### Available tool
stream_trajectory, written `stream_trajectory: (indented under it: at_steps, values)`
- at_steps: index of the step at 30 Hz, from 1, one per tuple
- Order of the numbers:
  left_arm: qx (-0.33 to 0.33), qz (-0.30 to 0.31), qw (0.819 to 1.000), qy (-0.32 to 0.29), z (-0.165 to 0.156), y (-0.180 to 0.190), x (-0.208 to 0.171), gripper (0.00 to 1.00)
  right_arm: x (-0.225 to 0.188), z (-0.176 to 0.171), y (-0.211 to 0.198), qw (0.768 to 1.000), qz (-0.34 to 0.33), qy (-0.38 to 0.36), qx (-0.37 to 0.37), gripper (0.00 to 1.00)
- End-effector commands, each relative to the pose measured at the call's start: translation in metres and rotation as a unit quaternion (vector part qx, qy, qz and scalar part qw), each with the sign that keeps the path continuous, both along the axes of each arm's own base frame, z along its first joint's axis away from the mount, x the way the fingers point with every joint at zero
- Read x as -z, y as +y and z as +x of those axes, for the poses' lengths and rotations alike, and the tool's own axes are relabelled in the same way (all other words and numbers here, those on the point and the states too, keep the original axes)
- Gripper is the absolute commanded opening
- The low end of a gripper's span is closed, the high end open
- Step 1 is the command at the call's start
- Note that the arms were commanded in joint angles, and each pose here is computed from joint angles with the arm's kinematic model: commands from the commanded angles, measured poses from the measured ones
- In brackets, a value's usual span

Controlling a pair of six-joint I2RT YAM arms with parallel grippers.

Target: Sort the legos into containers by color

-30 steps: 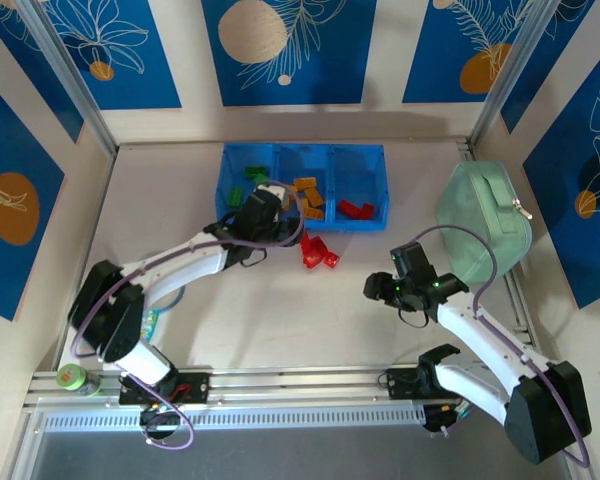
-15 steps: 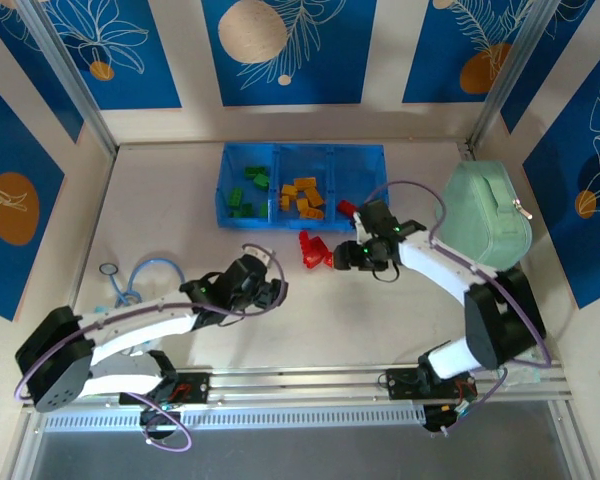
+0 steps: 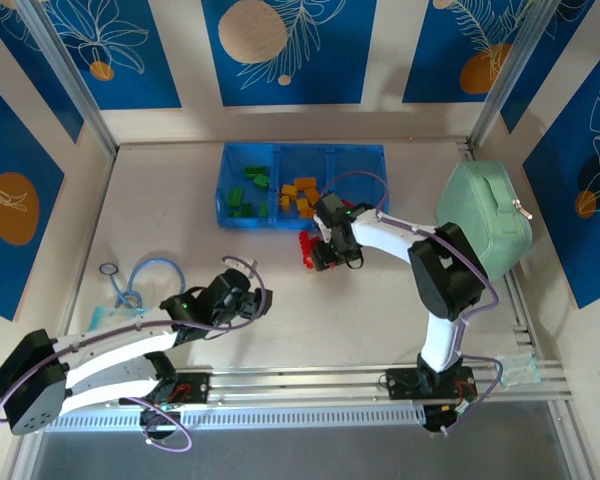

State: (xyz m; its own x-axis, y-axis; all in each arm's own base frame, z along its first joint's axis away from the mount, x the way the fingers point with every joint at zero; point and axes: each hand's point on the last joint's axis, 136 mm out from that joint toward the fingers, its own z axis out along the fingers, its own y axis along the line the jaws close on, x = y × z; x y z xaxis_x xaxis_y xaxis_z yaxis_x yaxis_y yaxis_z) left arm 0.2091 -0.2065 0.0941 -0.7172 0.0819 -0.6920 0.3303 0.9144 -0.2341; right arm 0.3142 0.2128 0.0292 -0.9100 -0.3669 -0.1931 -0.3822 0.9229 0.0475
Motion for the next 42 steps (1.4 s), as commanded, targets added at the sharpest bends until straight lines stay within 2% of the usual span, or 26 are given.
stream_trajectory:
  at_steps: [1, 8, 17, 23, 26, 32, 42]
  values:
    - [-0.008, 0.013, 1.0, -0.003, -0.003, 0.008, 0.003, 0.69, 0.003, 0.004, -0.006, 0.999, -0.036, 0.0, -0.011, 0.63]
    - [-0.01, 0.009, 1.0, -0.003, -0.003, 0.009, 0.004, 0.68, 0.019, 0.014, -0.009, 0.998, -0.063, 0.003, -0.014, 0.62]
    - [-0.01, 0.008, 1.0, -0.007, -0.001, 0.007, 0.002, 0.67, 0.012, 0.001, -0.004, 0.998, -0.064, -0.003, -0.019, 0.42]
    - [-0.01, 0.012, 1.0, -0.003, -0.002, 0.008, 0.005, 0.67, -0.027, -0.002, -0.004, 0.998, -0.043, -0.038, -0.011, 0.36]
    - [-0.011, 0.013, 1.0, -0.002, -0.002, 0.008, 0.006, 0.67, -0.057, 0.011, -0.016, 0.997, -0.04, -0.068, 0.012, 0.35]
    - [-0.011, 0.012, 1.0, 0.001, -0.004, 0.01, 0.007, 0.66, -0.102, 0.058, -0.062, 0.988, -0.024, -0.101, 0.113, 0.35]
    - [-0.019, 0.012, 1.0, -0.005, -0.011, 0.021, 0.0, 0.65, -0.101, 0.124, -0.087, 0.982, -0.018, -0.087, 0.167, 0.38]
